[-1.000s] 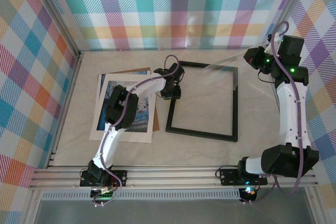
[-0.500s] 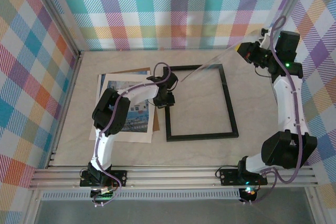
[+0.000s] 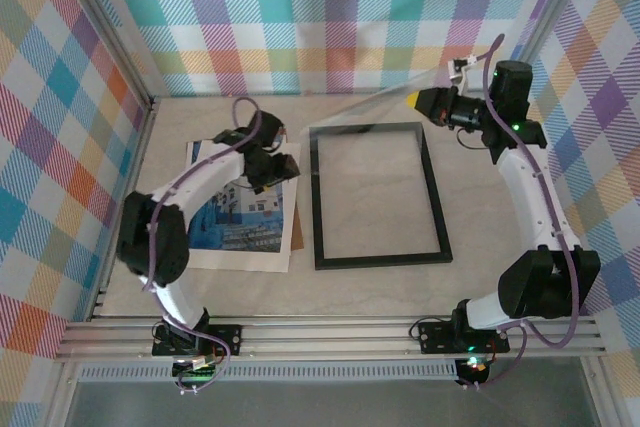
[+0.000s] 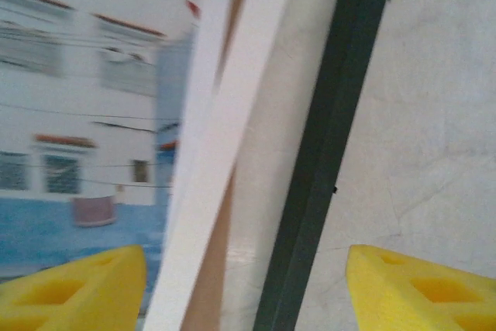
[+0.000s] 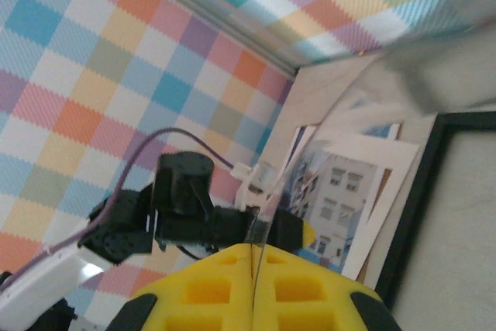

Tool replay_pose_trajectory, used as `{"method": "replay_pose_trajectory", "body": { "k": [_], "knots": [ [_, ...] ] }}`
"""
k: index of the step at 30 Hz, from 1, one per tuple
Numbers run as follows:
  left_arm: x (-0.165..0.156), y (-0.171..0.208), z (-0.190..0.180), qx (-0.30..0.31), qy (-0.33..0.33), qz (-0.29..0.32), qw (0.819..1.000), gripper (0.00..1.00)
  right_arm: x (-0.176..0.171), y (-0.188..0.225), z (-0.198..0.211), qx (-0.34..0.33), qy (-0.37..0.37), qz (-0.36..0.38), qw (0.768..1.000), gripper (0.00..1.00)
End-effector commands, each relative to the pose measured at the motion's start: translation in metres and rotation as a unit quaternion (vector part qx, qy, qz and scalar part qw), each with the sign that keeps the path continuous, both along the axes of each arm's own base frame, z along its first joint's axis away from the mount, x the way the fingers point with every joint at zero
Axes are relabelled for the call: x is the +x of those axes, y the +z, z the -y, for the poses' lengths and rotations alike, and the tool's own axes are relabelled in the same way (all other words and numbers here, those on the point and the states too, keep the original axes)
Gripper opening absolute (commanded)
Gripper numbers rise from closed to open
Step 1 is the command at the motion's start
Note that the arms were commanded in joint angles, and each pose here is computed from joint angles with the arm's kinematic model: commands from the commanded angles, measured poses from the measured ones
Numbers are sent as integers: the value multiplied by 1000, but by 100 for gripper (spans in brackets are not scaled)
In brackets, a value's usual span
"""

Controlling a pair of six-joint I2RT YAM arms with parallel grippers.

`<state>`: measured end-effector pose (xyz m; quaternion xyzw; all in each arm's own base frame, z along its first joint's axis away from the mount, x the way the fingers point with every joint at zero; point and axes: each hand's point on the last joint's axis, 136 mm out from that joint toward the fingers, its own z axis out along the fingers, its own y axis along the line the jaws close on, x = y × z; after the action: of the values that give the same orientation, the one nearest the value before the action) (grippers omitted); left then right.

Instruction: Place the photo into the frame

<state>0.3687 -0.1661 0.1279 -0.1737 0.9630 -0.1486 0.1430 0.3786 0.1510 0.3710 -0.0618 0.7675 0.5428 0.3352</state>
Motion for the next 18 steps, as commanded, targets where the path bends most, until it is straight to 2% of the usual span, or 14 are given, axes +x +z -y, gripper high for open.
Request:
{"method": "replay_pose_trajectory", "body": {
  "k": [1,7,14,18],
  "knots": [
    [-21,-25,-34,2,34,-48,998,69,-10,-14,-19,20,62,-1,998,0],
    [-28,-35,-63,4,80,-49,996,70,-19,-77,-31,20,103,-74,992,0],
    [-22,-34,-60,-6,81,-43,996,70,-37,-161,-28,-9,105,-159,982,0],
    [-13,-31,-54,-17,76,-41,996,70,-41,-193,-24,-33,103,-209,972,0]
  ]
}}
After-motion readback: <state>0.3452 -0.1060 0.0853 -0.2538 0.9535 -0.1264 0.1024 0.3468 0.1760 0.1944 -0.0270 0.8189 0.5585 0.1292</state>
